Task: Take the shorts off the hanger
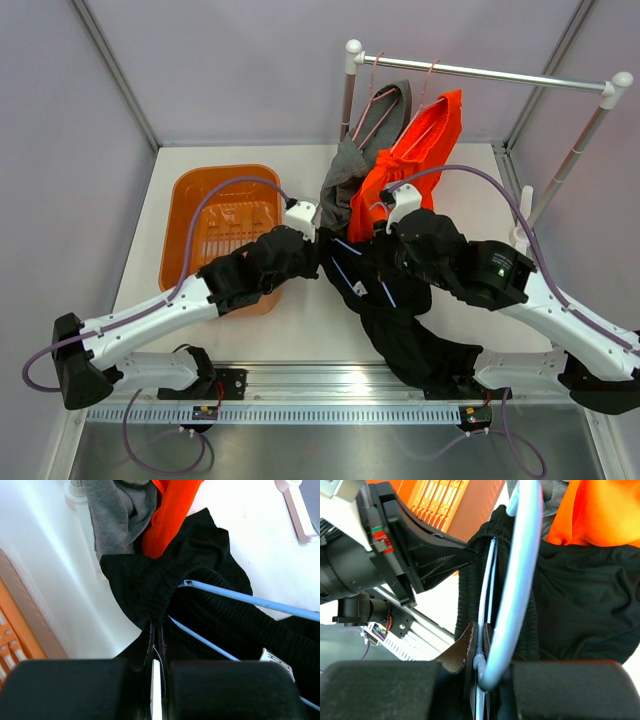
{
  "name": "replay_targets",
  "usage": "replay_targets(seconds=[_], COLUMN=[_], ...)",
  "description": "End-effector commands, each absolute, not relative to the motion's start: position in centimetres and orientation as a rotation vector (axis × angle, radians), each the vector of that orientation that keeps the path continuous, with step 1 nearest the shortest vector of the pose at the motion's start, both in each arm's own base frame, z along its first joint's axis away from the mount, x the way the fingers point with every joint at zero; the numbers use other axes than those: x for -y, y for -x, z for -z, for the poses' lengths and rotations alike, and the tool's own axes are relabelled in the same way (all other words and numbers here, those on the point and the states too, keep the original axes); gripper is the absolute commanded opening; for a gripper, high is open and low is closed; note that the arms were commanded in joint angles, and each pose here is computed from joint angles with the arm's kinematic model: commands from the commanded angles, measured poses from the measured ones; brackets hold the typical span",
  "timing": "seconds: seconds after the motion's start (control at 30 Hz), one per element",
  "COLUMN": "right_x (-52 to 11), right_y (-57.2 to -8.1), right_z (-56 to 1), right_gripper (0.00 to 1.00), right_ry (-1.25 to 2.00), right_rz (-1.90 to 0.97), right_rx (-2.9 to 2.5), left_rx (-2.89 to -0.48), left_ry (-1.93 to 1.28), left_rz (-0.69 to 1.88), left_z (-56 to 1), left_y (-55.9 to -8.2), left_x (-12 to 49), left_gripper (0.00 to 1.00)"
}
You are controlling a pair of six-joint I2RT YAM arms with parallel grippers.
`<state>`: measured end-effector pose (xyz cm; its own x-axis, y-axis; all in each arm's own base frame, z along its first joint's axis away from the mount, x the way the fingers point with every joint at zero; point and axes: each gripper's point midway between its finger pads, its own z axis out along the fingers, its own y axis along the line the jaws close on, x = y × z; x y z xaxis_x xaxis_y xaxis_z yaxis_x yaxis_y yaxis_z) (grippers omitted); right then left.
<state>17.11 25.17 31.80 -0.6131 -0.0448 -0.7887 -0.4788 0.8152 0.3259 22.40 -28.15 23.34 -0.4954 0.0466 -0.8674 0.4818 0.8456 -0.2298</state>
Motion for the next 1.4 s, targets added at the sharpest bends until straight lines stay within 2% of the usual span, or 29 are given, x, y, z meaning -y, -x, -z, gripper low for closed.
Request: replay_targets(seconds=[0.0, 0.37, 0.6, 0.97, 1.1, 1.37], right_x=[-25.1, -24.7, -23.9, -20.5, -21.1, -21.7], right_y=[-16.0, -13.4, -12.5, -14.9, -14.4, -12.1], right_z=[-34.6, -34.7, -35.8, -39.3, -40.2, -42.3], right_gripper=[0.0, 0.0, 0.0, 0.0, 0.0, 0.0], right_ry=[0.37, 0.504, 0.51, 0.32, 0.358, 0.469], right_rz=[-0.763, -0.846, -0.894, -0.783, -0.843, -0.986], right_rx=[-2.091, -2.095, -2.05, -1.921, -1.883, -1.802], left_rx=[-1.948, -1.885, -1.904, -1.969, -2.004, -2.003], left_ry=[-0.338, -0.153, -0.114, -0.301, -0.325, -0.348], left_rz=[0.595, 0.465, 0.44, 0.564, 0.495, 0.522], left_z=[-26.5, -30.6, -30.3, -27.5, -26.0, -26.2], left_y=[-23.8, -28.0, -30.5, -28.2, -28.2, -28.3], left_x=[29.5, 26.6, 25.4, 28.0, 27.3, 28.2], left_gripper=[0.0, 0.0, 0.0, 0.0, 0.0, 0.0])
